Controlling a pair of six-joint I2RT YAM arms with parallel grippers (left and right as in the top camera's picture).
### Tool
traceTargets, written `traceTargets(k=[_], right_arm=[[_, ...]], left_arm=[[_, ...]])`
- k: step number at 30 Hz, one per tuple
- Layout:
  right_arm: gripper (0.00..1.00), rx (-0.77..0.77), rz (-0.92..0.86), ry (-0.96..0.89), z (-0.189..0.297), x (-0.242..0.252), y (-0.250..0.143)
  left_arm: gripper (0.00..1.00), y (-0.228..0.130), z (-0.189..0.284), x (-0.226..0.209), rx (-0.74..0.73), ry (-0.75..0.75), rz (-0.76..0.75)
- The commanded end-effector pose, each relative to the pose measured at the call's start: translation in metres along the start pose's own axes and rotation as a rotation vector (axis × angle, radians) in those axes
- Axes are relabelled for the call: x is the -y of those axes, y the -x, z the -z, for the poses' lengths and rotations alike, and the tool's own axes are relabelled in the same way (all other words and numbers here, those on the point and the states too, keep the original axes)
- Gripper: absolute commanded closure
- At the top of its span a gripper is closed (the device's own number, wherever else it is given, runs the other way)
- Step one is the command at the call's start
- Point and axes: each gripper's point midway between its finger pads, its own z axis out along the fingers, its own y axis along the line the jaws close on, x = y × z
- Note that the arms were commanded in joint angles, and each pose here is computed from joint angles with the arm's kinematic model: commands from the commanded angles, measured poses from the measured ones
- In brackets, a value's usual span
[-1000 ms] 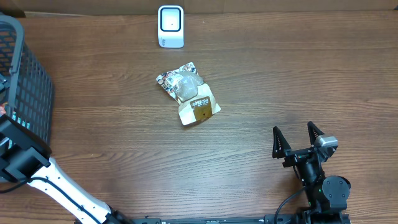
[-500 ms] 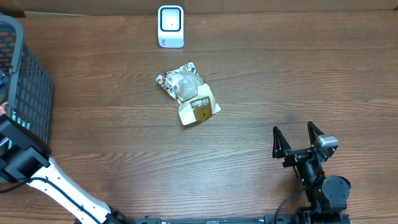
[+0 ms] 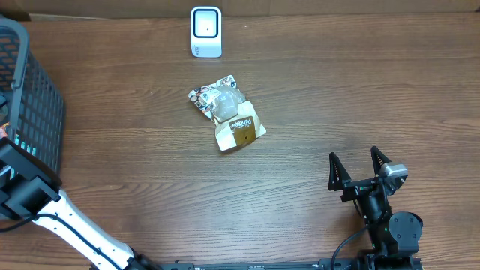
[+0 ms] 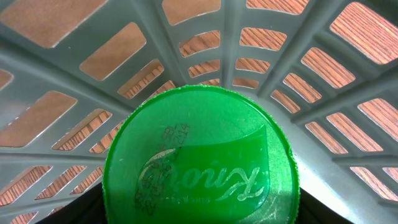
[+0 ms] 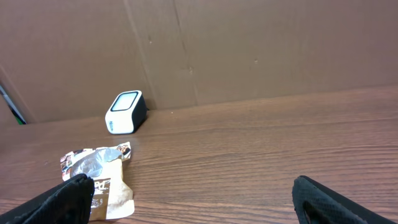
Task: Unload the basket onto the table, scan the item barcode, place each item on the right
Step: 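Move the left gripper back into the basket toward a green-lidded jar, then grasp the green-lidded jar and lift it toward the scanner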
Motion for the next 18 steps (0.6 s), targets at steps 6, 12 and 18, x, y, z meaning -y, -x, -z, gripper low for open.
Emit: traceTargets(k=[6,12,18], right_arm=[[0.0,0.005,0.001,-0.002,0.0,0.001,-0.002],[0.0,0.005,0.001,-0.002,0.0,0.001,-0.002],[0.0,0.005,0.001,-0.002,0.0,0.001,-0.002]], left_arm=[[0.41,0.044,0.067,-0.006,0.104,-0.013,0.003],[0.45,0.076,0.156,-0.001,0.218,-0.04,0.015],[0.45,0.103,0.266,0.008,0.39,-0.097,0.034]])
